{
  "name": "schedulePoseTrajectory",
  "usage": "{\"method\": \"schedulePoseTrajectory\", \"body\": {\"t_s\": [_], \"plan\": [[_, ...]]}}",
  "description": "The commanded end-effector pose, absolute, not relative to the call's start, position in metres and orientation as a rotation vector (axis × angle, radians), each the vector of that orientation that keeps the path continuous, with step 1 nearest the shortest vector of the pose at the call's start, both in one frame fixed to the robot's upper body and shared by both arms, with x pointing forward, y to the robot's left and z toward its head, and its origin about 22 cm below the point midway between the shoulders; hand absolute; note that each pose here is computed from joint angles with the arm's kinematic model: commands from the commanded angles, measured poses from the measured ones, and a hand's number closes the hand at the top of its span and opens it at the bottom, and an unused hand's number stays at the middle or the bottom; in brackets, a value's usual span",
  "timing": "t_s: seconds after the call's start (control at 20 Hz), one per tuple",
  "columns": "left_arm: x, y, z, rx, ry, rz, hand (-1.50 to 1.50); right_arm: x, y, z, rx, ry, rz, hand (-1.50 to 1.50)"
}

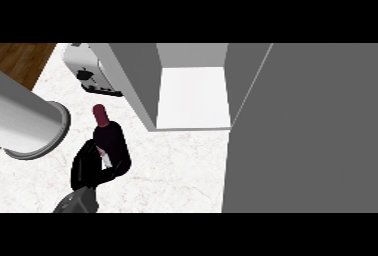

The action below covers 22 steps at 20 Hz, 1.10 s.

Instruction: Pick up the wine, place it into the cabinet and close the cabinet

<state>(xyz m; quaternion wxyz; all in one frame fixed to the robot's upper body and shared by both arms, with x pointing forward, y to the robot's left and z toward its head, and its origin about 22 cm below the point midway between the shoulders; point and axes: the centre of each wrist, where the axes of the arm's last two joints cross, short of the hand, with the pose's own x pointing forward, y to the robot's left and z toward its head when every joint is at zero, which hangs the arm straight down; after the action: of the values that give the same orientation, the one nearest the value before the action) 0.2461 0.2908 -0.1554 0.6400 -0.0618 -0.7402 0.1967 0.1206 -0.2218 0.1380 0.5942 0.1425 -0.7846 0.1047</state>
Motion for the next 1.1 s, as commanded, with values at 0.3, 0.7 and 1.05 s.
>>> {"method": "schedulePoseTrajectory", "body": {"t_s": [0.3, 0.7, 1.05], "plan": [[0.237, 0.3, -0.158, -0.115, -1.765, 0.18, 1.5, 0.099, -0.23, 0.156, 0.382, -1.865, 0.233, -1.5], [0.251, 0.278, -0.14, -0.047, -1.781, -0.021, 1.5, 0.102, -0.216, 0.166, 0.363, -1.88, 0.204, -1.5], [0.28, 0.254, -0.102, 0.033, -1.719, -0.082, 1.5, 0.099, -0.231, 0.166, 0.37, -1.885, 0.227, -1.5]]}}
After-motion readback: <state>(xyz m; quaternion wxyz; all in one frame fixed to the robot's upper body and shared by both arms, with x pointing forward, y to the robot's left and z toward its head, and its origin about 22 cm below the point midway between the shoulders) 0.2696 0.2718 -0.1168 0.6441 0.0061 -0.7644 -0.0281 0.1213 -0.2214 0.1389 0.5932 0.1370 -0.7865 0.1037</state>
